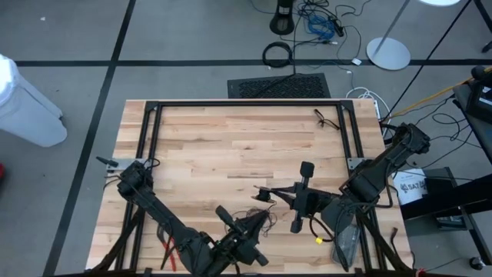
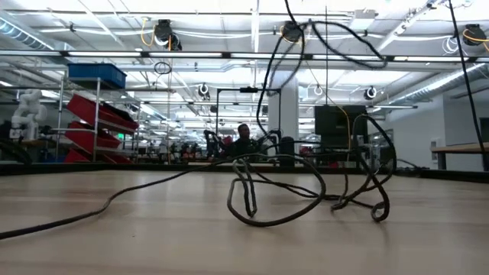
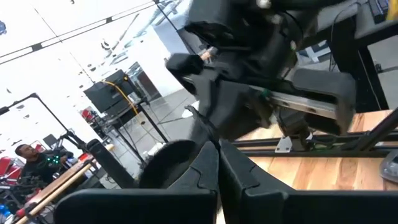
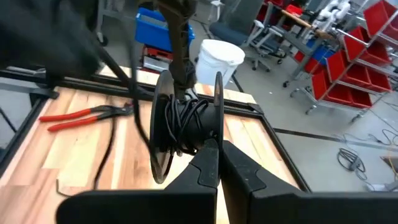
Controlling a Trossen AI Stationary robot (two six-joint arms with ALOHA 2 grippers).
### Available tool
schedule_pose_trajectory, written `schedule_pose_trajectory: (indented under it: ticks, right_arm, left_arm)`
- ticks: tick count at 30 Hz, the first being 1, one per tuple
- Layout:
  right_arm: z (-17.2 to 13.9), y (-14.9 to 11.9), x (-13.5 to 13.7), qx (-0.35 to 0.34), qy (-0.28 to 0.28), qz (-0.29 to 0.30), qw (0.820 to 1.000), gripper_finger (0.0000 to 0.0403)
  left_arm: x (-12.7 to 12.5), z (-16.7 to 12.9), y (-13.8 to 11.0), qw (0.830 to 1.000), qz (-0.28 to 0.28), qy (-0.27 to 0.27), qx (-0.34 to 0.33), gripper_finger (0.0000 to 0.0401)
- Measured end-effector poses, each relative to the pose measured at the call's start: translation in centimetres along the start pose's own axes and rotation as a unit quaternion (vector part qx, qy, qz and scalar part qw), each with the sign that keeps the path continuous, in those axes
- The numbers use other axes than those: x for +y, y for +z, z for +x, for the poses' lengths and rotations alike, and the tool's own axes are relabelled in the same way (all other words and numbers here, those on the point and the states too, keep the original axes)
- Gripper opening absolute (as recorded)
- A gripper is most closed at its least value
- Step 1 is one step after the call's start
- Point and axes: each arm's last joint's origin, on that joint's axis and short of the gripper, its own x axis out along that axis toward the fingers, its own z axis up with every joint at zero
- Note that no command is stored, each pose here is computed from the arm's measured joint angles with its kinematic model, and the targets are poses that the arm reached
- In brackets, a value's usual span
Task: Coil cords
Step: Coil the black wire onto the black spool
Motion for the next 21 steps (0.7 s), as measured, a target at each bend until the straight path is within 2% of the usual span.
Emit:
schedule_pose_trajectory:
  ticks: [21]
  right_arm:
    - [-4.2, 0.4, 0.9, -0.025, 0.074, 0.007, 0.997, 0.0]
  left_arm:
    - [2.7, -3.4, 1.8, 0.998, 0.044, -0.032, -0.009, 0.0001]
